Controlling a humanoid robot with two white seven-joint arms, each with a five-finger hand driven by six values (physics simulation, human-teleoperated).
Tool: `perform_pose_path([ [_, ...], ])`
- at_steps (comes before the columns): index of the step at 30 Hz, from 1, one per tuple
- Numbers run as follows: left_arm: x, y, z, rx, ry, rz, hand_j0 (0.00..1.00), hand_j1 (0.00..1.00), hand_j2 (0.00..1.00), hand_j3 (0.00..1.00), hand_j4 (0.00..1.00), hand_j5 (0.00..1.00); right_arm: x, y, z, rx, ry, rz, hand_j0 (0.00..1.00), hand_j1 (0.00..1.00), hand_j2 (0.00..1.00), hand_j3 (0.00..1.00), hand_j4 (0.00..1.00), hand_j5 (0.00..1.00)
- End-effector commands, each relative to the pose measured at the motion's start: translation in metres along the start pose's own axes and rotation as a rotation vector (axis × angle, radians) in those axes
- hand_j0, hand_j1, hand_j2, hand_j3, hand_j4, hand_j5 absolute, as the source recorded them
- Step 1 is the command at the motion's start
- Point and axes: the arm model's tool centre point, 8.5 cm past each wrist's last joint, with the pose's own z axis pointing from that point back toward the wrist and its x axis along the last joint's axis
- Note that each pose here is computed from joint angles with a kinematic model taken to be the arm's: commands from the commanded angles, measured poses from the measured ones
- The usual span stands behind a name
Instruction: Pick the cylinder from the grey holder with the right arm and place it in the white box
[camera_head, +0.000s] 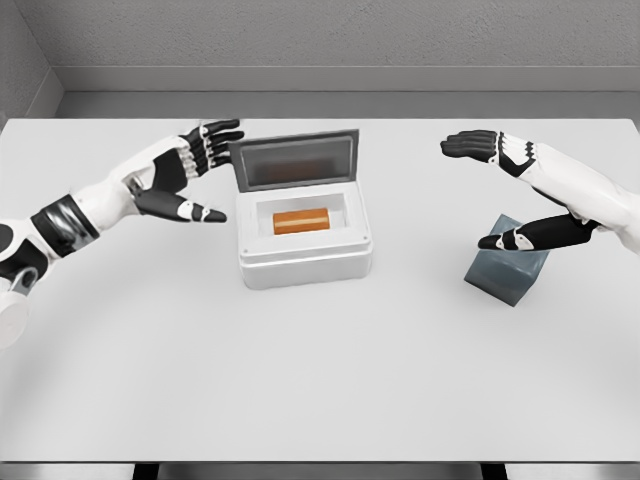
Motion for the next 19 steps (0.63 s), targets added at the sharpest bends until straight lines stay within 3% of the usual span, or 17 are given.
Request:
perform_pose_path([
  [1,0.009,0.003,0.005,0.003,-0.015,-0.033,1.00,1.00,1.00,1.00,1.00,1.00,0.000,-0.001,0.000,-0.005,-0.001,-0.007,1.00,1.00,1.00,1.00,1.00,1.00],
  [9,0.013,0.009,0.009,0.018,-0.020,-0.043,1.00,1.00,1.00,1.00,1.00,1.00,0.000,0.000,-0.001,-0.007,-0.003,-0.008,1.00,1.00,1.00,1.00,1.00,1.00],
  [12,0.029,0.039,0.054,0.082,0.014,-0.156,1.00,1.00,1.00,1.00,1.00,1.00,0.000,0.000,-0.001,-0.009,-0.005,-0.010,1.00,1.00,1.00,1.00,1.00,1.00],
  [19,0.044,0.070,0.099,0.178,0.066,-0.212,1.00,1.00,1.00,1.00,1.00,1.00,0.000,0.001,-0.001,-0.009,-0.005,-0.009,1.00,1.00,1.00,1.00,1.00,1.00],
])
